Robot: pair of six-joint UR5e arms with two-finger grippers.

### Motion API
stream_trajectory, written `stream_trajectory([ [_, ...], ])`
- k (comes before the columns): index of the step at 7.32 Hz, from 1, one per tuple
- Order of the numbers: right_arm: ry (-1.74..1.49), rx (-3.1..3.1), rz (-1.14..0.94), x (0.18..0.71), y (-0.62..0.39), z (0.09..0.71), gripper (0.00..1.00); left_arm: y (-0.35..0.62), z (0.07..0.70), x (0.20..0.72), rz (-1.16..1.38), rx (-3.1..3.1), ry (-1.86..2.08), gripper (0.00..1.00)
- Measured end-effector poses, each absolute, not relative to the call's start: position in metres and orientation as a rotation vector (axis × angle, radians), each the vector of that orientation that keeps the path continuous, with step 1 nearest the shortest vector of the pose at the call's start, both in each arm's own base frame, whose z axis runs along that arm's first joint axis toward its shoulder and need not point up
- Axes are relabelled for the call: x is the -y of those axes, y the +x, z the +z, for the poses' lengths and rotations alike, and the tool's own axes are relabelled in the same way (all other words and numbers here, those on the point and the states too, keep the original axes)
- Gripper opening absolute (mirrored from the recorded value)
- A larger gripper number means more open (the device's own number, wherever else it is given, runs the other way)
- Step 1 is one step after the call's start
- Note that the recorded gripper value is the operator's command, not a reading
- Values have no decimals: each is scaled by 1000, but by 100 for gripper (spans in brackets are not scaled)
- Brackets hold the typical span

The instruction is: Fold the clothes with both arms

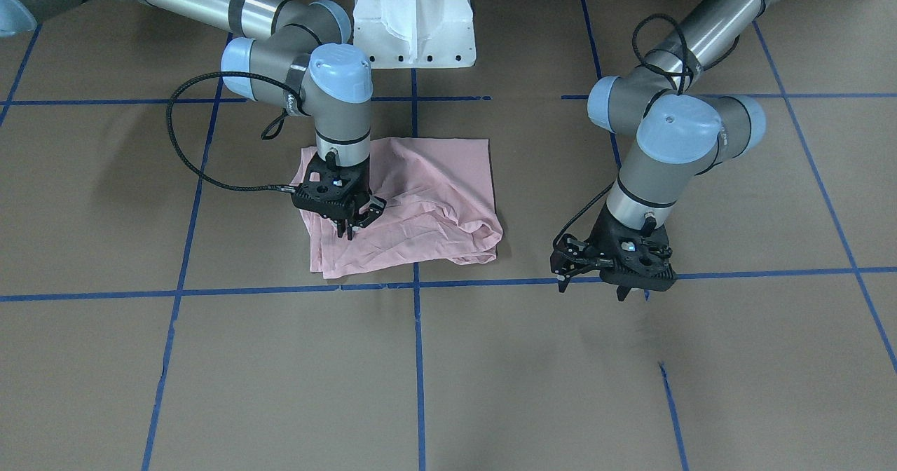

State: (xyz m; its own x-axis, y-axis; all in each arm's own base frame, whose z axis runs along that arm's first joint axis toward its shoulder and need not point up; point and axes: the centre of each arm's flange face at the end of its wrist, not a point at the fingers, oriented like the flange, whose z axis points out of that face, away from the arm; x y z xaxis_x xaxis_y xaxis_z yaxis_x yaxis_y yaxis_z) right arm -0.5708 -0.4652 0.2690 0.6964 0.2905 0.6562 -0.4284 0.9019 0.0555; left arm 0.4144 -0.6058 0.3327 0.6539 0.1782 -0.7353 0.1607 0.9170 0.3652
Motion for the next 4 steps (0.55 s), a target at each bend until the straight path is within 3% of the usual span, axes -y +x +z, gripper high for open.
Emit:
stream_trajectory([
  [4,219,670,448,492,-558,274,0,414,330,605,11,-869,426,100],
])
